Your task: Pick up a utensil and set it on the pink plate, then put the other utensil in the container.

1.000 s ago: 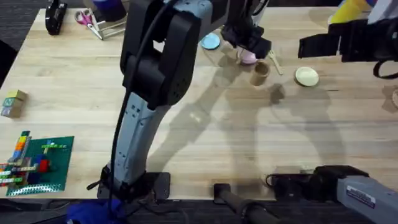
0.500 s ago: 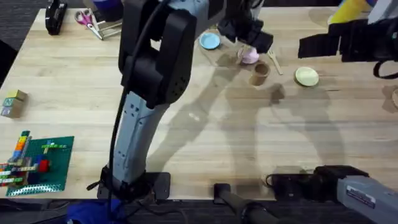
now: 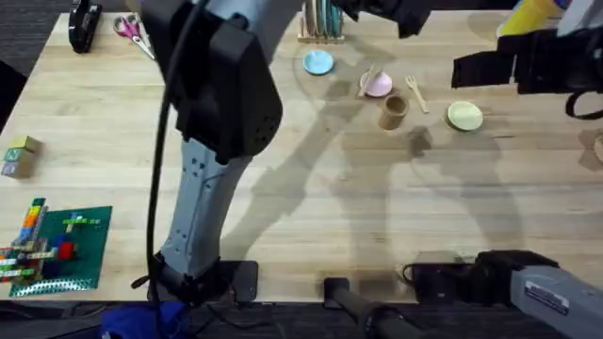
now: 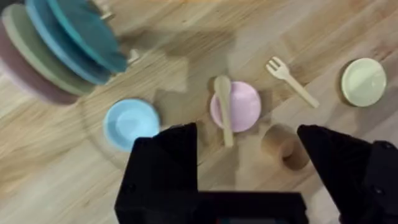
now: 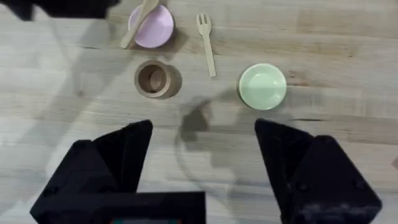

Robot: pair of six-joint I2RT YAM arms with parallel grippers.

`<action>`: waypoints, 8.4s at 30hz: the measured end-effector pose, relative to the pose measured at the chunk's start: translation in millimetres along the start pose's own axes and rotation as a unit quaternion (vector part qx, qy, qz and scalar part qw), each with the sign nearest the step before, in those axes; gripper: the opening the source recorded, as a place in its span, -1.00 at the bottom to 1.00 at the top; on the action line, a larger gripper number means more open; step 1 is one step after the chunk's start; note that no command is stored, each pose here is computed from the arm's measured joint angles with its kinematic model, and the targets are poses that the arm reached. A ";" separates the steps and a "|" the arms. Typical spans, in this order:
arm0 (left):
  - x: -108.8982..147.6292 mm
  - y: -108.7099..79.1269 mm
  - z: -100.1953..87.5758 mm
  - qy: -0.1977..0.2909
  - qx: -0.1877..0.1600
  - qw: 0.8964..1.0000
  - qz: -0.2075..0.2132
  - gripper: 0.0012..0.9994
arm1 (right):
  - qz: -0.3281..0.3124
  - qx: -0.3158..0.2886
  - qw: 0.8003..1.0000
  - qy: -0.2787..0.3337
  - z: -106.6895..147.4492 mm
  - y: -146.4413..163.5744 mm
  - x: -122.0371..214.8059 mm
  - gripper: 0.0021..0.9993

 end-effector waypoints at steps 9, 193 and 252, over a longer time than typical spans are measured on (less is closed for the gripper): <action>64.9 11.7 0.8 -0.033 0.012 0.999 -0.024 0.96 | 0.000 0.000 1.000 0.000 0.0 0.0 0.0 1.00; 148.5 8.1 197.7 -0.064 -0.277 0.959 0.017 0.99 | -0.199 0.132 0.971 -0.009 -109.3 14.6 -63.3 -0.94; 148.4 8.1 197.6 -0.064 -0.277 0.959 0.017 0.99 | -0.449 0.410 0.717 -0.340 -66.7 -28.0 -78.6 -0.94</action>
Point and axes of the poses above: each hand's point on the last joint's axis, 136 mm out from that joint toward the fingers, its own x axis back along the fingers, its own y axis along the line the jaws close on, z = x × y, the point moved 8 cm from there along x, back along the fingers, and after that the axes turned 3 degrees about x, right-handed, at the moved point
